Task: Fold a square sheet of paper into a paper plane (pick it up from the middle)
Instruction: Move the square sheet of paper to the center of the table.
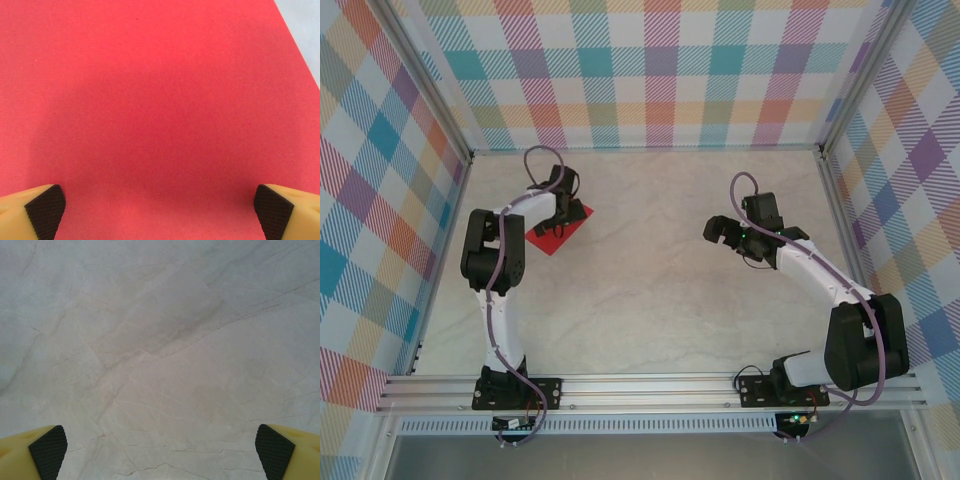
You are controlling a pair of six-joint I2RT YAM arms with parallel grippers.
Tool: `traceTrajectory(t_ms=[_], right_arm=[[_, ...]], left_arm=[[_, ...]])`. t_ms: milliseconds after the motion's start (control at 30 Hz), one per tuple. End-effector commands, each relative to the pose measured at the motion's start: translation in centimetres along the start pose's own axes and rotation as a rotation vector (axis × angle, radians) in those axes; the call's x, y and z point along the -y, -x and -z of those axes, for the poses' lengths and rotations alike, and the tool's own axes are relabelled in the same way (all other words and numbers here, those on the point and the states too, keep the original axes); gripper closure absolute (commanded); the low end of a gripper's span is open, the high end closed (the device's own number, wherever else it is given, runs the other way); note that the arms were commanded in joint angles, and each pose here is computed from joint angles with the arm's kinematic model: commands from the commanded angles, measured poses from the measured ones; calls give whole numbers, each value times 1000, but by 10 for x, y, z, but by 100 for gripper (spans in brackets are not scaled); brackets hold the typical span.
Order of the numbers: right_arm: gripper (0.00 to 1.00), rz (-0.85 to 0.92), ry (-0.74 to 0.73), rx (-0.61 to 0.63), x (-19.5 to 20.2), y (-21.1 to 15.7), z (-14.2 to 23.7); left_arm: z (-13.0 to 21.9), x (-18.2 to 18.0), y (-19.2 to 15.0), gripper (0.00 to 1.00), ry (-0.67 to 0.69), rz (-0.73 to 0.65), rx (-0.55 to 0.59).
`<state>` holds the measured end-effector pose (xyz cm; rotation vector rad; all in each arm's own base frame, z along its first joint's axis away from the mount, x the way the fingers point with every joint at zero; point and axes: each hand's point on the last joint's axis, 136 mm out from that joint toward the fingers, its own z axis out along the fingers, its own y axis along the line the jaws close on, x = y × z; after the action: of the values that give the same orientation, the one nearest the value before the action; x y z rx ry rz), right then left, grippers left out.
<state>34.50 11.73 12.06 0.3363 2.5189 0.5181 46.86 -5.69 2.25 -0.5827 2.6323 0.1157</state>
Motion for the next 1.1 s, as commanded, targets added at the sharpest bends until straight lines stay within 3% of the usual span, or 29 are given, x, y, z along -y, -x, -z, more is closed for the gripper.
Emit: traceTrajectory(t_ms=[0,267,500,767,900,1067], right_arm=[[0,-20,-19,-2,2,-2,5],[0,-23,-22,33,5,-4,23],[0,-32,-52,41,15,-13,32],[0,-46,-127,32,33,-22,35],[0,-50,-125,3,33,-27,32],[0,32,-72,-28,9,-31,28]], left_arm=[[18,0,-62,0,-8,-63,-132],[40,35,-139,0,-121,-138,-266],[61,74,-186,0,-206,-229,-295],[111,113,-230,0,-321,-330,-283],[127,118,-233,0,-371,-326,-280],[168,120,-194,0,-445,-299,-170]])
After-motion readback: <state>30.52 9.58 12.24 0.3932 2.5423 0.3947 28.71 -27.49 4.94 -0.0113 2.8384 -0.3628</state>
